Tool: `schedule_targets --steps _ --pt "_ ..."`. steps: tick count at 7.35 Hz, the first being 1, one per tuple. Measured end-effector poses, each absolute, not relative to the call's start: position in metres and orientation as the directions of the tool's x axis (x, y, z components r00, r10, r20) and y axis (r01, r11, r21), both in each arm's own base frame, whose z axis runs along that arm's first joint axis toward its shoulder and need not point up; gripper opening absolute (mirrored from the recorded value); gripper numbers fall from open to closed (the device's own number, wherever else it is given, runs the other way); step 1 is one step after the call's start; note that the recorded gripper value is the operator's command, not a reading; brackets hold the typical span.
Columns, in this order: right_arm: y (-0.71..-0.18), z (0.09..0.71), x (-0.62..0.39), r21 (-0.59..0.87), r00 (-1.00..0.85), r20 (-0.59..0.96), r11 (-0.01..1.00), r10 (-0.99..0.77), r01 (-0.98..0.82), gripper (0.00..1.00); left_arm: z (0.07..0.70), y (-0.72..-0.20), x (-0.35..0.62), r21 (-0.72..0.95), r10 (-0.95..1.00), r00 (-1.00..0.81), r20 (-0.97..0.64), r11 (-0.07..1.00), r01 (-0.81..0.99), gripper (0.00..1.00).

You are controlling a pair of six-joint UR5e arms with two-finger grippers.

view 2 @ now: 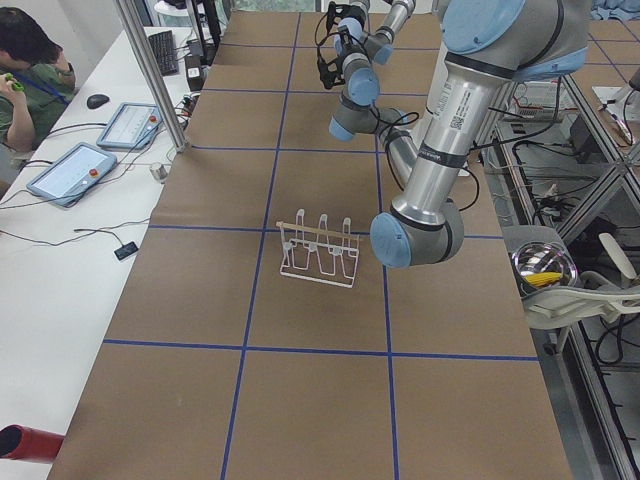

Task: Hang cup on cup holder
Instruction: 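Open and withdraw the right gripper while the left gripper carries the cup away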

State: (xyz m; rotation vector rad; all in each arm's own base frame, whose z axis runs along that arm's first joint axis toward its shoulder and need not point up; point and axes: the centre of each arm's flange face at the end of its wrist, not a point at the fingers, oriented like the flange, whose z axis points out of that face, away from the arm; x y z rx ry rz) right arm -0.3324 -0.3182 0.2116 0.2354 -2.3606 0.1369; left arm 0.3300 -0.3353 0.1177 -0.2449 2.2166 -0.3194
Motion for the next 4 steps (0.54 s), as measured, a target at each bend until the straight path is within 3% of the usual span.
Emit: schedule_targets --steps 2,4 --pt "-0.334 0.227 -0.32 -0.037 -0.658 0.739 0.967 -0.144 -0.253 1.0 0.132 -0.367 0.301 -0.286 -0.233 -0.562 -0.793 0.958 0.005 0.0" --pt "-0.385 0.244 -0.278 0.009 -0.502 0.842 0.937 -0.196 -0.35 1.0 0.146 -0.403 0.27 -0.224 -0.151 -0.459 -0.876 0.969 0.108 0.0"
